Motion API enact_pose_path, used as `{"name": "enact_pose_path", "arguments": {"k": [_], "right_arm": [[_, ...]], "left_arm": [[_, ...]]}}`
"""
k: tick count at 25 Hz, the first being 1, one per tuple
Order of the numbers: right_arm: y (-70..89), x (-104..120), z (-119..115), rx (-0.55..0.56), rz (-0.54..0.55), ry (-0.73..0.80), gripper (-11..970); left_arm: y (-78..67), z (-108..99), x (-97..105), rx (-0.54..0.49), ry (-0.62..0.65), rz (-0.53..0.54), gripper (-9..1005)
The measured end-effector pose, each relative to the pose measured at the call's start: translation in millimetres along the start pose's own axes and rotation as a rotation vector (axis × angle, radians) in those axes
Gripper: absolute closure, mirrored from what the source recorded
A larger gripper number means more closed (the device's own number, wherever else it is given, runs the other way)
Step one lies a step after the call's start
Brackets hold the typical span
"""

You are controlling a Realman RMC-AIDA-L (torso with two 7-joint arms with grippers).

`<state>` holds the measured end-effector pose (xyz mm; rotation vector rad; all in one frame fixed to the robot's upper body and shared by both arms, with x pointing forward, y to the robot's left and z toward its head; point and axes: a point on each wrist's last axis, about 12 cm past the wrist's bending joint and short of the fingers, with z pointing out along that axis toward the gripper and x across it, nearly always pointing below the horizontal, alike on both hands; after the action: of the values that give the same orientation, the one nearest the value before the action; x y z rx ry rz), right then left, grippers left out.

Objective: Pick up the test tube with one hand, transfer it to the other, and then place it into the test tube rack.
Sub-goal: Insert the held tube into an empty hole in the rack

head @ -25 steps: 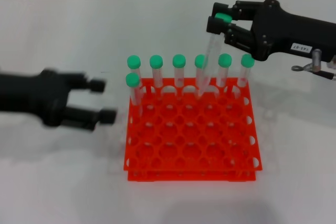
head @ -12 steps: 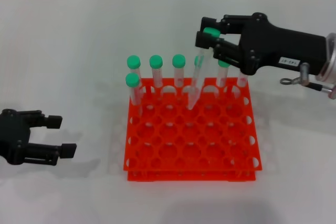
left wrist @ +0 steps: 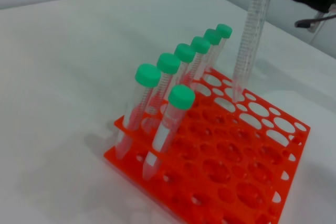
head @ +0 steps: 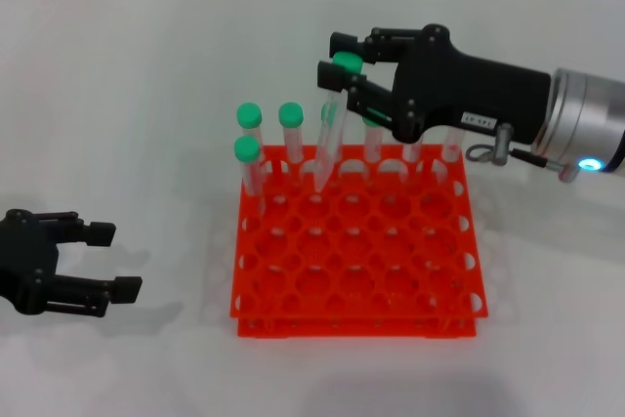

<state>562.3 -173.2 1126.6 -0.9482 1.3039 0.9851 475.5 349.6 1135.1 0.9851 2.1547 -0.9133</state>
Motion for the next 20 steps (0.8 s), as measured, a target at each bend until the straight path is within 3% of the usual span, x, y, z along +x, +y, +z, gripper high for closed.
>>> {"name": "enact_pose_path", "arguments": {"k": [8,20], "right_arm": [[12.3,16.3,1.3,0.033,-0.038,-0.030,678],[12.4,25.3,6.5,0.091,-0.030,-0.027,679]], "left_arm": [[0.0,0.6,-1.4,0.006,0.004,0.008,106],[0.3,0.6,-1.3,0.001,0.004,0.009,104]]}}
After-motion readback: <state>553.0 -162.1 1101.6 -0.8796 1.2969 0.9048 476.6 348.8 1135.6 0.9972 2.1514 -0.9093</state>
